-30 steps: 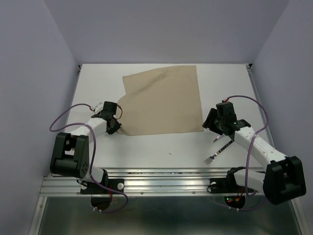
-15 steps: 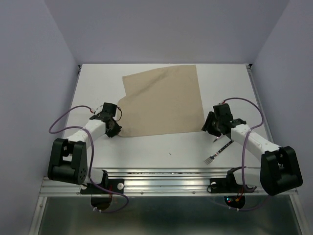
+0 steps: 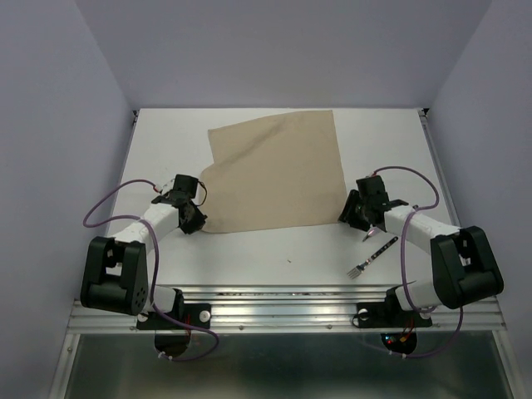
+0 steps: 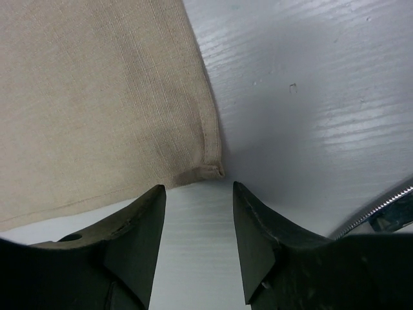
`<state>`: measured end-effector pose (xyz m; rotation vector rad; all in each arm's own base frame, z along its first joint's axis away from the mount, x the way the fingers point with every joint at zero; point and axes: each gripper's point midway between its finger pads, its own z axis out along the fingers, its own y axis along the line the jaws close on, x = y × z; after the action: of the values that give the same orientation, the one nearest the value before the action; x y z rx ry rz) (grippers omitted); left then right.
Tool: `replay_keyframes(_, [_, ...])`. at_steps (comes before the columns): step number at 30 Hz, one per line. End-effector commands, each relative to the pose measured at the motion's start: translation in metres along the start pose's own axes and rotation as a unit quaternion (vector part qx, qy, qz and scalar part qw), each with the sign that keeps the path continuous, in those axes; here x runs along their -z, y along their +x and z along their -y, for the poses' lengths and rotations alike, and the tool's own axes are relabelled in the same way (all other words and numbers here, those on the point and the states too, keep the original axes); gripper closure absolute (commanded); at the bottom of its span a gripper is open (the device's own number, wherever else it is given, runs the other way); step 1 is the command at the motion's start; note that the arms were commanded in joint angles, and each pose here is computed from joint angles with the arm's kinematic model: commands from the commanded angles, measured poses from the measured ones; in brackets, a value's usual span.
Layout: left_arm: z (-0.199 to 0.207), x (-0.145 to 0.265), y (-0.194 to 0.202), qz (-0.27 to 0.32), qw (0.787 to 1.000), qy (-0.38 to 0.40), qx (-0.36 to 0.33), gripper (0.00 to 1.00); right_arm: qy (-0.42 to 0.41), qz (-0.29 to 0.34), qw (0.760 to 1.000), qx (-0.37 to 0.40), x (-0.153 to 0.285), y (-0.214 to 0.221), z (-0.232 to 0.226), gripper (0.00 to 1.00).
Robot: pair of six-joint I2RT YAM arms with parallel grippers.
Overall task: Fold the napkin into a case and place the utensils inside
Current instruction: Flatten out the crumpled napkin at the center of the board.
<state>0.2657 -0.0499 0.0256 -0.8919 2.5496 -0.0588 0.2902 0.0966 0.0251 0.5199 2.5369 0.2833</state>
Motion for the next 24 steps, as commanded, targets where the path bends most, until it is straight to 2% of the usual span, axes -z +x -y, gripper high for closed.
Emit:
replay_keyframes(1, [0.007,0.015,-0.011,0.017,1.000,0.012,-0.005,1.00,0.035,0.031,0.999,-0.001,-0.008,-0.011,0.014,0.48])
replay_keyframes(13, [0.011,0.018,-0.015,0.020,1.000,0.019,-0.007,1.00,0.014,0.006,1.000,0.004,-0.020,-0.001,0.008,0.52])
replay_keyframes(19, [0.011,0.017,-0.015,0.019,1.000,0.018,-0.007,1.00,0.008,0.006,1.000,-0.007,-0.021,-0.001,0.005,0.77])
replay_keyframes(20, [0.012,0.017,-0.015,0.019,1.000,0.018,-0.007,1.00,0.008,0.008,1.000,-0.009,-0.020,-0.001,0.005,0.85])
replay_keyframes(22, [0.011,0.017,-0.014,0.018,1.000,0.018,-0.008,1.00,0.009,0.011,1.000,-0.010,-0.018,-0.002,0.005,0.91])
replay_keyframes(23, [0.012,0.017,-0.015,0.019,1.000,0.019,-0.008,1.00,0.010,0.014,1.000,-0.011,-0.017,-0.003,0.005,0.98])
replay_keyframes(24, [0.012,0.018,-0.015,0.019,1.000,0.019,-0.008,1.00,0.008,0.019,1.000,-0.010,-0.013,-0.006,0.004,0.99])
